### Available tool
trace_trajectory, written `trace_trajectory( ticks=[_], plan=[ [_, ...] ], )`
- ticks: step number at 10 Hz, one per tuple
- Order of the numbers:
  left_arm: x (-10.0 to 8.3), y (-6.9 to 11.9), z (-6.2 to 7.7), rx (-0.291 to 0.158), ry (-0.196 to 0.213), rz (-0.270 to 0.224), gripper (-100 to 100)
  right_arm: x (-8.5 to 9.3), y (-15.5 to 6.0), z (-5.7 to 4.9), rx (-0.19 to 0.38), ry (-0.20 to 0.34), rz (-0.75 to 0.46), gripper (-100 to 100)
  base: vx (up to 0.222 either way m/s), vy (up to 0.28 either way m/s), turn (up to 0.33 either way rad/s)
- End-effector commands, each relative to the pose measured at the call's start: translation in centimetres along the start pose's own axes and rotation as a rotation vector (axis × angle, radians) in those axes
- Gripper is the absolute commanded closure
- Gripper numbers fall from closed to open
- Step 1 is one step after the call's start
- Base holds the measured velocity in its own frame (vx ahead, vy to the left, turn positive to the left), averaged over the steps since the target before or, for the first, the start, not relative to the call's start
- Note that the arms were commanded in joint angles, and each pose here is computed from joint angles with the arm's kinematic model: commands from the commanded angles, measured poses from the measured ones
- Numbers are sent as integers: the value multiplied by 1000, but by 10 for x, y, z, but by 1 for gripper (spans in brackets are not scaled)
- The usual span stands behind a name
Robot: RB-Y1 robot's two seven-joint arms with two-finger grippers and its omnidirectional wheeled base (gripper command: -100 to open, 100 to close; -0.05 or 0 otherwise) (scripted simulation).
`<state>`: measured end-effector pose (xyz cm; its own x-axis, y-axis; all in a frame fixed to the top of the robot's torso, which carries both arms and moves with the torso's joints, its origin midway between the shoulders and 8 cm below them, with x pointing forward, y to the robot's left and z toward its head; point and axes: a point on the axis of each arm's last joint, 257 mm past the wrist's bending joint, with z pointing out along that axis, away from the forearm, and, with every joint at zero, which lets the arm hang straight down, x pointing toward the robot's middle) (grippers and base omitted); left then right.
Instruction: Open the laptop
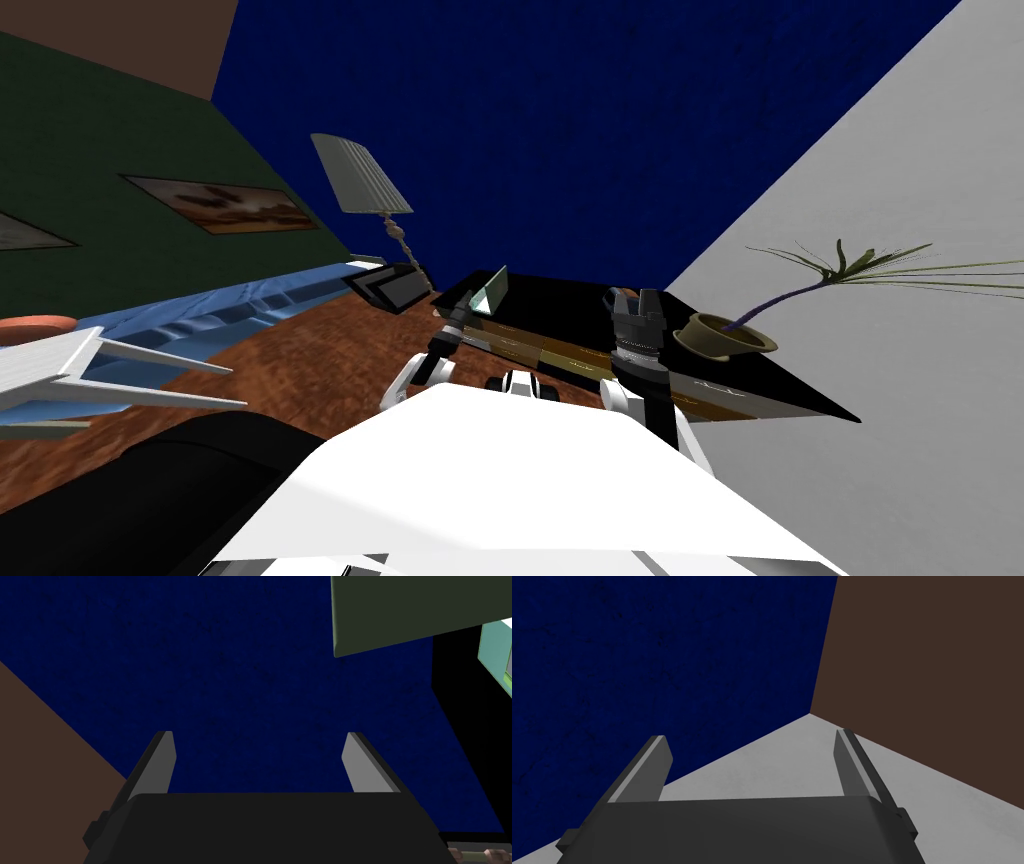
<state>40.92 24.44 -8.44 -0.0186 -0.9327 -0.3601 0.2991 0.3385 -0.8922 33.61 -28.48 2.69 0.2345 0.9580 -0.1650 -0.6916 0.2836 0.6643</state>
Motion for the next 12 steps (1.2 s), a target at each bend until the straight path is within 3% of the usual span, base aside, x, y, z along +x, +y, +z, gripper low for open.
trace_trajectory(
  ticks=[1, 10, 11, 12],
  plan=[
    [3, 16, 0, -53, 29, 35, -100, 0, 0, 0, 0, 0, 0, 0, 90, 21, -95],
    [6, 77, -7, -248, 101, 161, -100, 0, 0, 0, 0, 0, 0, 0, 89, 24, -93],
    [5, 82, -8, -264, 107, 174, -100, 0, 0, 0, 0, 0, 0, 0, 88, 25, -85],
    [6, 79, -7, -251, 103, 165, -100, 0, 0, 0, 0, 0, 0, 0, 40, 13, -13]
  ],
)
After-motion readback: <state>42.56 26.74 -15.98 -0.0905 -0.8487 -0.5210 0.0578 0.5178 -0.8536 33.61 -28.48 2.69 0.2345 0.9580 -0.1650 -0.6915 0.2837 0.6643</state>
